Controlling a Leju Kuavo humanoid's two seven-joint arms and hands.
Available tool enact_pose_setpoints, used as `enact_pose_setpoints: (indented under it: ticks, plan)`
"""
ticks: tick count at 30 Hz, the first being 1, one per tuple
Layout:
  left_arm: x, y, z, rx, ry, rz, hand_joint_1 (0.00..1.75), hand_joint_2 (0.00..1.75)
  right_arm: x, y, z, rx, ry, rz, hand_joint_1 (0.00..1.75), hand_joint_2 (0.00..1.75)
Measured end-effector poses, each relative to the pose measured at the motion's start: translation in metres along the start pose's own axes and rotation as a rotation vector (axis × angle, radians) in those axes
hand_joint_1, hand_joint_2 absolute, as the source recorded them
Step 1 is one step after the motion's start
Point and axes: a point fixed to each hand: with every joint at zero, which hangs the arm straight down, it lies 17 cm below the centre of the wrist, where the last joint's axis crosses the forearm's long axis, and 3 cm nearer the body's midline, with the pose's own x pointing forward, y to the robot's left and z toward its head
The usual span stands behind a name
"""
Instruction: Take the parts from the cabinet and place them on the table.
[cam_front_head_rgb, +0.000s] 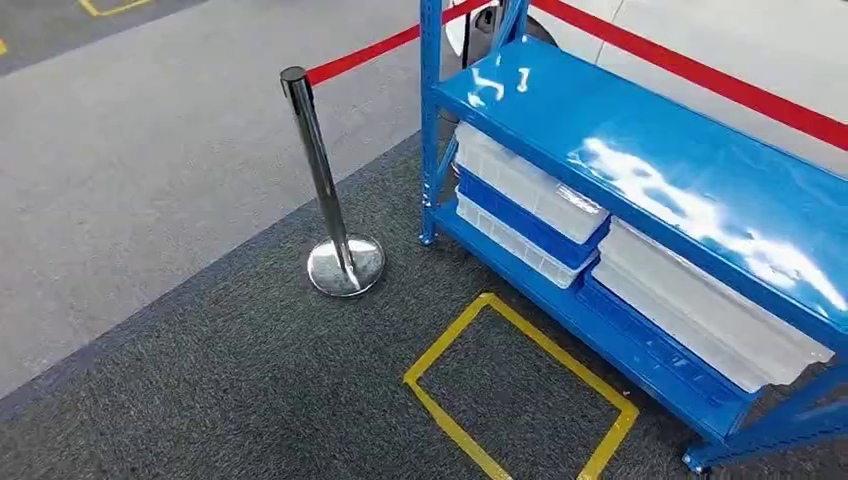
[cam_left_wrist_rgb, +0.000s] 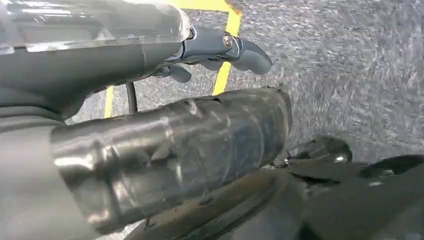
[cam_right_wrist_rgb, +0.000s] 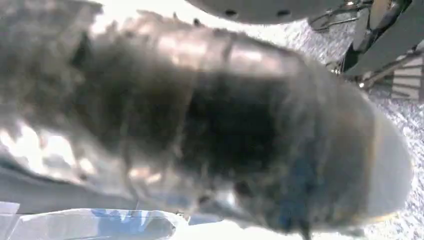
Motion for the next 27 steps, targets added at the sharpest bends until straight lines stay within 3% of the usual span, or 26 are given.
enact_pose_setpoints:
  ticks: [27]
  plan:
    - [0.0002,0.0018,-0.0004,0.003,0.001,-0.004,0.00,0.00,0.0011,0.0008,-0.0001,0.001,0.000,0.014,0.00,0.00]
